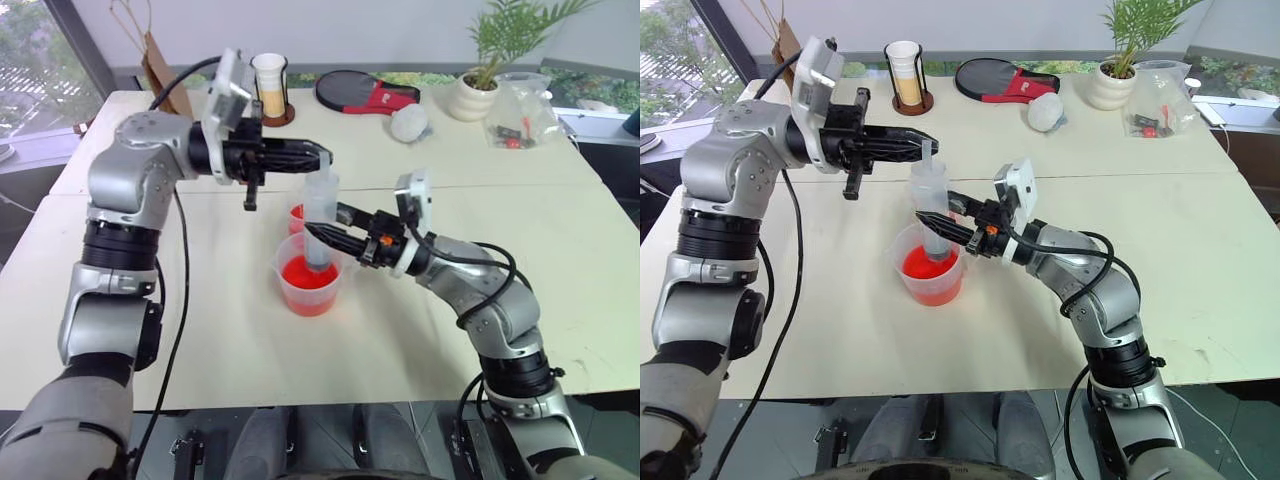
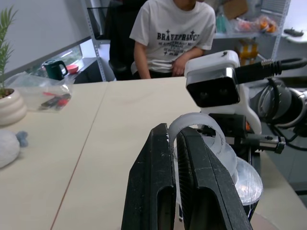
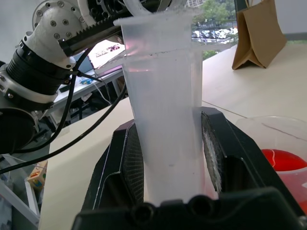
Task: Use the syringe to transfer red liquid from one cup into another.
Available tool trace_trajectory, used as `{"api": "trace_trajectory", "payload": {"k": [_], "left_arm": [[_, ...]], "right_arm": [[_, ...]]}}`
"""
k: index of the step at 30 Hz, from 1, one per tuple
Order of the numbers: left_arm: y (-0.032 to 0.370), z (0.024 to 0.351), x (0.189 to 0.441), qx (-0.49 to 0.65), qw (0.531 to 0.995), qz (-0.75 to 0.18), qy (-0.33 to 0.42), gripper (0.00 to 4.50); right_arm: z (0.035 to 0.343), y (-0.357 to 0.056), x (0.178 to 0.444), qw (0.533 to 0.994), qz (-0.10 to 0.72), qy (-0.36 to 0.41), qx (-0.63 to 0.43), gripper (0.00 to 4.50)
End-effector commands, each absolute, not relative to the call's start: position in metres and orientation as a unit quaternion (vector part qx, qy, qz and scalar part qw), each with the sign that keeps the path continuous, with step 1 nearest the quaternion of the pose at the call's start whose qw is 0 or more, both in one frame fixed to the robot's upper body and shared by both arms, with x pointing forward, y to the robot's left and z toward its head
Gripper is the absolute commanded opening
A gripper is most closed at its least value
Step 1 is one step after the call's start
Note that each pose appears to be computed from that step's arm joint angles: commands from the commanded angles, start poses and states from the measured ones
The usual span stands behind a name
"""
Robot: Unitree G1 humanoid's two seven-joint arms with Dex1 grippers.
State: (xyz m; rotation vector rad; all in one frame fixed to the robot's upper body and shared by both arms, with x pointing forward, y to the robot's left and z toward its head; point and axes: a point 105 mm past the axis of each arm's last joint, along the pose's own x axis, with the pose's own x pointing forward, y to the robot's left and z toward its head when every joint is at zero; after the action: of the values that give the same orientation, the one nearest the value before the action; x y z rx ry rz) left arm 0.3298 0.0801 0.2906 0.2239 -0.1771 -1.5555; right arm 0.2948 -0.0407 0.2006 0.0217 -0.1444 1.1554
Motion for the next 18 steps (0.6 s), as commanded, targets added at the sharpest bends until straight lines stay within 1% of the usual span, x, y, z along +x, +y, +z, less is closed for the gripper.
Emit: {"api": "trace_trajectory", "payload": {"k": [1,9,16,18], "left_arm": [[0.091,0.337,0.318,0.1,0.702,-0.686,-0.16,0.11],[0.096,0.352,0.317,0.088,0.704,-0.681,-0.181,0.11],[0.097,0.347,0.319,0.078,0.707,-0.682,-0.169,0.11],[0.099,0.341,0.32,0.072,0.707,-0.687,-0.152,0.72]], "right_arm": [[0.186,-0.026,0.279,0.808,0.587,-0.044,-0.008,1.38],[0.183,-0.025,0.279,0.807,0.589,-0.042,-0.007,1.38],[0.185,-0.027,0.281,0.809,0.586,-0.044,-0.008,1.38],[0.187,-0.027,0.282,0.811,0.584,-0.048,-0.009,1.38]]}}
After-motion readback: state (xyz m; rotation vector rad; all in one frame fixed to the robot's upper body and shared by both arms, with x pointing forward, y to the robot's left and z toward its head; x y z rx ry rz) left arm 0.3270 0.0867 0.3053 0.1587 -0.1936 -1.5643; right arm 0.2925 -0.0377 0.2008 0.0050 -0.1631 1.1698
